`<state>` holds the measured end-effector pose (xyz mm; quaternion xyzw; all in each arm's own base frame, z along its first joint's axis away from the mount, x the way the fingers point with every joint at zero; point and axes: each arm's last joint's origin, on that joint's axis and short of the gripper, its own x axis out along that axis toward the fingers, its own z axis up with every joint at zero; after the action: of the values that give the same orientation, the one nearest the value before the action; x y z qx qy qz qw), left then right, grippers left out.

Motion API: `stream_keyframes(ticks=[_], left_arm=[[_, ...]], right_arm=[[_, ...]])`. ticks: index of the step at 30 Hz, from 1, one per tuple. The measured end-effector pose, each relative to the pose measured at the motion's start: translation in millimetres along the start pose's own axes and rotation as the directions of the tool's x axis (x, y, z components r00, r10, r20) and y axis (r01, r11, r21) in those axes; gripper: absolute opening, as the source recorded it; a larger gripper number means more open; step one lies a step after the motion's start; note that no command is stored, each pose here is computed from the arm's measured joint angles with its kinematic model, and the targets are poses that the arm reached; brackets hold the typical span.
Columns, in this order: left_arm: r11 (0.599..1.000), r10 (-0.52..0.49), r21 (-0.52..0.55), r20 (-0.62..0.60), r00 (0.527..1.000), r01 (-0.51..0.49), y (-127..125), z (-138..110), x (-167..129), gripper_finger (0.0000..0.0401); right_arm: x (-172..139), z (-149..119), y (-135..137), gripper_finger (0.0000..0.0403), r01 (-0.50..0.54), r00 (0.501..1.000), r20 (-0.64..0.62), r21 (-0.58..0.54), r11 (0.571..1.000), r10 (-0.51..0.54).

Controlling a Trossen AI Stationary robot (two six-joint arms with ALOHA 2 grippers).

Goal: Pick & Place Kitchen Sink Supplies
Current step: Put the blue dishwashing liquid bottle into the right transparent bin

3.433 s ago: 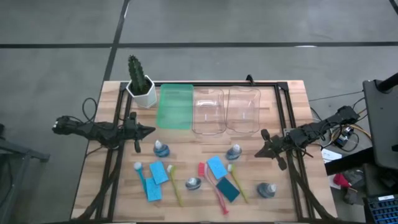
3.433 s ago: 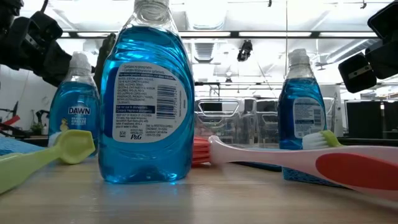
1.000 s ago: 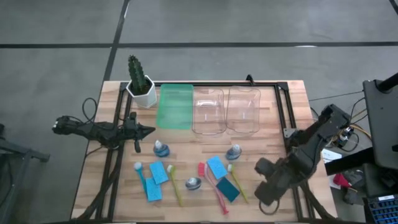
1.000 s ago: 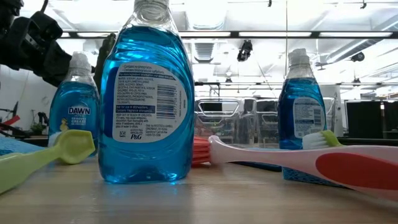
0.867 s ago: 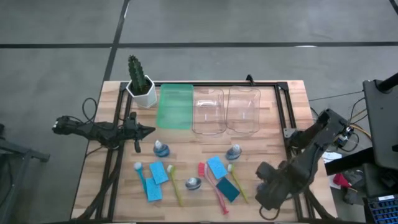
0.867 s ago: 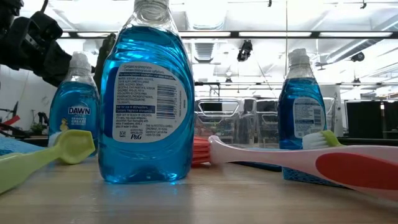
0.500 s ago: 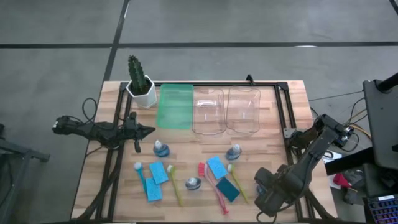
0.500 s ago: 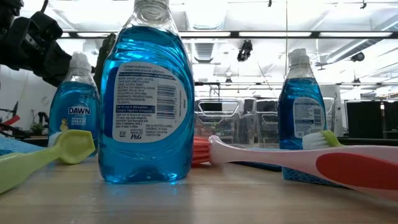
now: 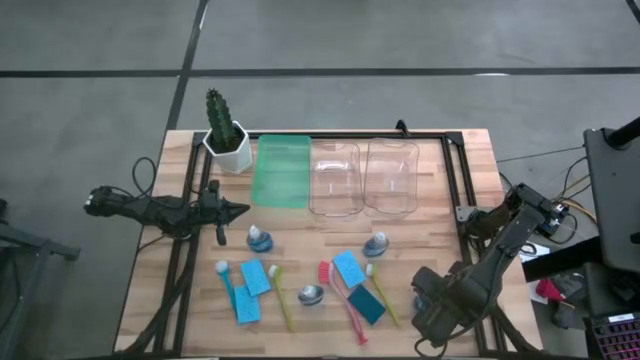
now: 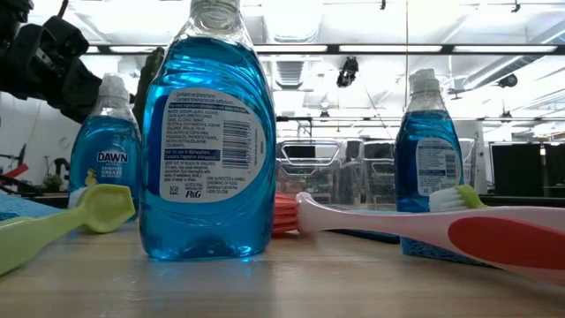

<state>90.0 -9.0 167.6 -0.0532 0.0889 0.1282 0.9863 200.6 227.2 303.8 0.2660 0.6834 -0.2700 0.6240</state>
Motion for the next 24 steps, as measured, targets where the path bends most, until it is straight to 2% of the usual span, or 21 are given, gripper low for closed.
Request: stream_keyframes(ticks=[13,24], left_arm=[[1.0,0.0,0.0,0.0,1.0,0.0,0.0,0.0,0.0,0.0005],[1.0,0.0,0.0,0.0,1.0,0.0,0.0,0.0,0.0,0.0005]], right_arm=[[-11.7,-0.4,-3.0,0.0194,-0.061,0.998,0.011,-0.006,0.998,0.061],[-7.6,0.4,-4.1,0.0194,-0.039,0.999,0.023,-0.03,0.999,0.04]])
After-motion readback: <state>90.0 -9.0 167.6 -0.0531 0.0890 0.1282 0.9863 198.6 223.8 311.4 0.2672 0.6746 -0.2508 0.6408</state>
